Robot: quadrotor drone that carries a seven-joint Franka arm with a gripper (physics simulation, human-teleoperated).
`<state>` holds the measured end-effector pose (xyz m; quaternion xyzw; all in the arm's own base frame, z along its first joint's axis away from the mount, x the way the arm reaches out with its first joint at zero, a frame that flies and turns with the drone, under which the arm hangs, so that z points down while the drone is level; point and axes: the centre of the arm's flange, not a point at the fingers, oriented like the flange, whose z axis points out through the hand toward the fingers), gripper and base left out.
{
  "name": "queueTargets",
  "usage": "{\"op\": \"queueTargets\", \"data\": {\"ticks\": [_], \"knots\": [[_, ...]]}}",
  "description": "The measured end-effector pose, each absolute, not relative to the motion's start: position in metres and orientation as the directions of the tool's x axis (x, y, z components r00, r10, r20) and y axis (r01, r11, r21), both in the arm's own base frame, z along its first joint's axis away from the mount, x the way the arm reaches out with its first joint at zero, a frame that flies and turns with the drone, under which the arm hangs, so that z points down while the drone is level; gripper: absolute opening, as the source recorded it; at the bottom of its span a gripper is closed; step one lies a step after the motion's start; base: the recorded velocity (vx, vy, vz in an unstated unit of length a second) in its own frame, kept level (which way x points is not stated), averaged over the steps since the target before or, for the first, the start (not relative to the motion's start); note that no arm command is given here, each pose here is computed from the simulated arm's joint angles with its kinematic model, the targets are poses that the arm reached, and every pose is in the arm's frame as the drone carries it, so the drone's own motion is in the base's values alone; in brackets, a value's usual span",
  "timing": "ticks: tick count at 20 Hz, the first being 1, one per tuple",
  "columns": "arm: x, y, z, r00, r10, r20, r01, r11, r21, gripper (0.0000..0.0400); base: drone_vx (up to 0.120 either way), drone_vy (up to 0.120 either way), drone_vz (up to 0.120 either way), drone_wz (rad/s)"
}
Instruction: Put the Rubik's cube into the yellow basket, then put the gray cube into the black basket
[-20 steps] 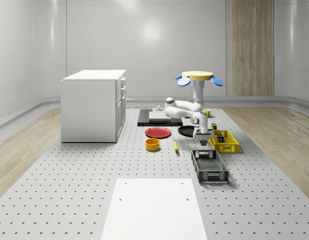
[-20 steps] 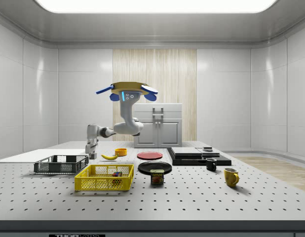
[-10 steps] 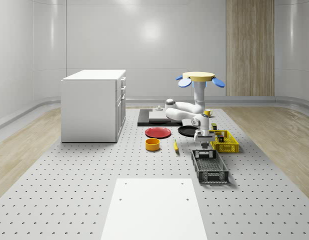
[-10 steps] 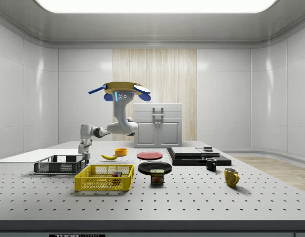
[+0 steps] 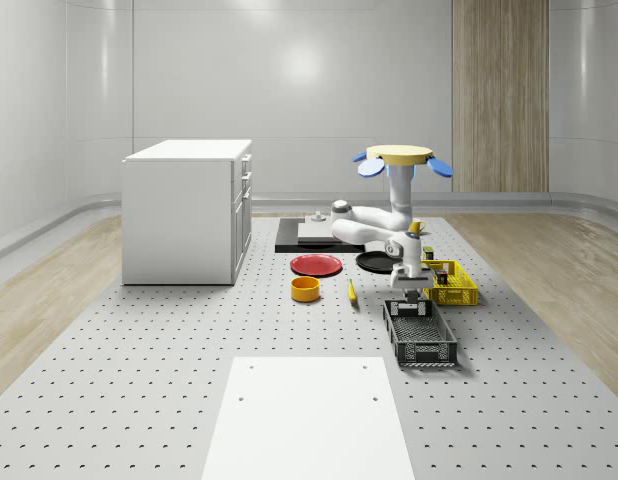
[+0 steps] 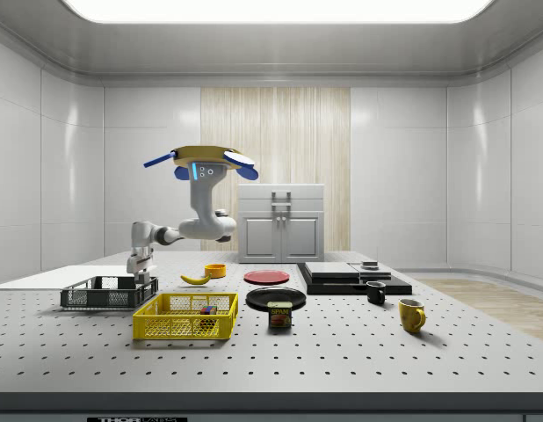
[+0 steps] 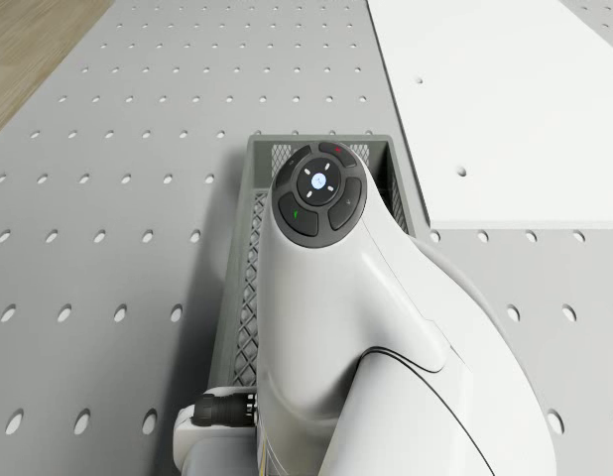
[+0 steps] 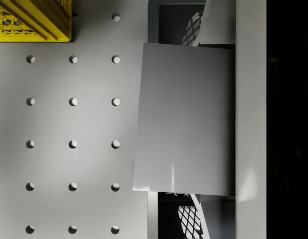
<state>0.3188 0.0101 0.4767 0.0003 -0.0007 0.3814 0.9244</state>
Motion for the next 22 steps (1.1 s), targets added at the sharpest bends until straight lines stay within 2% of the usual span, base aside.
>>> {"op": "queueTargets", "data": {"ticks": [2,6,11,13,15,18,22], "knots": [[0.3187,0.0101,0.4767,0.709,0.705,0.002,-0.705,0.709,0.000,0.0254,0.120,0.000,-0.040,0.000],[0.3188,0.0101,0.4767,0.710,0.705,0.002,-0.705,0.710,0.000,0.0254,0.120,0.000,-0.120,0.000],[0.3187,0.0101,0.4767,0.710,0.704,0.002,-0.704,0.710,0.000,0.0254,0.088,0.000,0.000,0.000],[0.3187,0.0100,0.4767,0.709,0.705,0.002,-0.705,0.709,0.000,0.0311,0.000,0.000,0.000,0.000],[0.3187,0.0100,0.4767,0.708,0.706,0.002,-0.706,0.708,0.000,0.0346,0.000,0.000,0.000,0.000],[0.3187,0.0100,0.4767,0.708,0.706,0.002,-0.706,0.708,0.000,0.0375,0.000,0.000,0.000,0.000],[0.3187,0.0100,0.4699,0.707,0.707,0.002,-0.707,0.707,0.000,0.0391,0.000,0.000,0.000,0.000]]}}
